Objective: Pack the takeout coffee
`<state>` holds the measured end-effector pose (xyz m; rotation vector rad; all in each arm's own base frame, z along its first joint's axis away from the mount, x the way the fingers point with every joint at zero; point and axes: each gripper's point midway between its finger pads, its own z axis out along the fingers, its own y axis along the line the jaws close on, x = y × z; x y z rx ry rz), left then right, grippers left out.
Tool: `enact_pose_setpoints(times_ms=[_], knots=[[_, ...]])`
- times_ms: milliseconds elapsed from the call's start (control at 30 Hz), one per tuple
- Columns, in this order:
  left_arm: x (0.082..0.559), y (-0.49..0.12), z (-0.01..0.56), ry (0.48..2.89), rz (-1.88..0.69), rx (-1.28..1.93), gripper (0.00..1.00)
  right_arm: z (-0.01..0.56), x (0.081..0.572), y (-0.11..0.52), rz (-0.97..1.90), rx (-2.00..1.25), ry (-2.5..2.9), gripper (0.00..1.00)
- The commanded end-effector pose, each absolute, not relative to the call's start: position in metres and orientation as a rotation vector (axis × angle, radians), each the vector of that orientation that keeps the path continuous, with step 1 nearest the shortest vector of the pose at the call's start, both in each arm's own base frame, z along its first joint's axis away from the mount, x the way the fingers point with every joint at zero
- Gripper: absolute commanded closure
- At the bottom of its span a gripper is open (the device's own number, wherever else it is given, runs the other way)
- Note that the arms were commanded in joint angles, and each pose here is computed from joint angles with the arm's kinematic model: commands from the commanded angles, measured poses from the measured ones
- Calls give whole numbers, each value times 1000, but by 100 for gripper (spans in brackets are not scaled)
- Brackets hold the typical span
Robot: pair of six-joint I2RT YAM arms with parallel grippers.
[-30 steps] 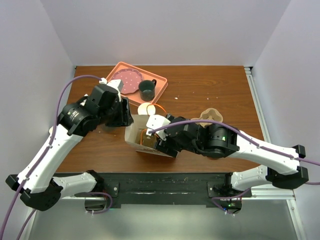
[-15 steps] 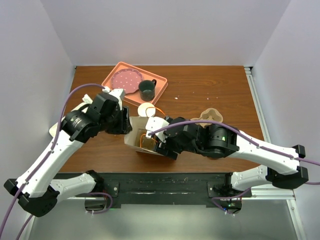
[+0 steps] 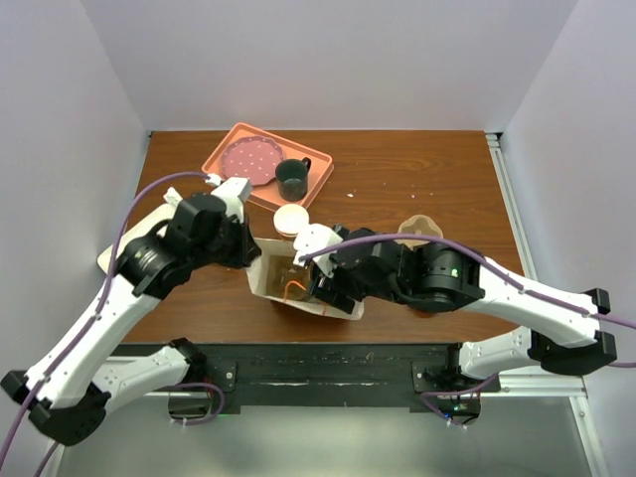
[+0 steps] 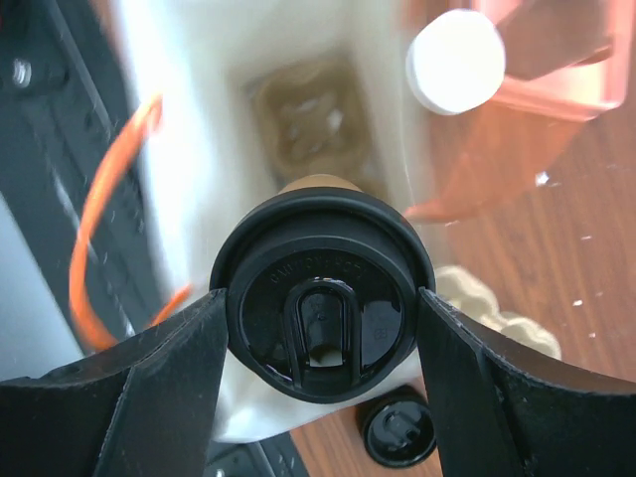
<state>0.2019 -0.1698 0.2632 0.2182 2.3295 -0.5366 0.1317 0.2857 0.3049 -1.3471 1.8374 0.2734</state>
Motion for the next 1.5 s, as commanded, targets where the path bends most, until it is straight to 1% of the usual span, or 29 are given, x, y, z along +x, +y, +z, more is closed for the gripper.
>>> enact_pose_setpoints(times_ms=[0,233,400,567,800,900,1033,1100,1133,1167,1233,1267,1467], knots=[[200,-184,290,2142,-685,294,100,362,151,282,272,-1129,1769,74],[197,-181,295,2111,-690,304,100,346,148,291,258,-1168,1819,74],[193,-177,289,2123,-679,307,100,321,146,298,230,-1226,1849,75],[193,-167,286,2145,-618,287,100,304,150,304,127,-1260,1850,76],[192,-157,291,2020,-599,286,100,274,156,314,-20,-1380,1758,75],[187,-156,297,1996,-615,290,100,264,155,314,-104,-1444,1730,76],[180,-151,289,1990,-615,298,100,258,153,312,-183,-1491,1678,76],[175,-151,289,1965,-629,327,100,257,154,312,-183,-1479,1659,76],[175,-151,280,1974,-627,337,100,257,155,314,-182,-1498,1630,76],[173,-153,281,1948,-648,354,100,260,155,322,-142,-1472,1608,76],[172,-153,270,1980,-639,358,100,258,152,327,-97,-1494,1589,76],[167,-159,267,1992,-678,383,100,258,150,331,-80,-1495,1580,76],[166,-162,252,2031,-681,394,100,243,147,333,-58,-1545,1551,76]])
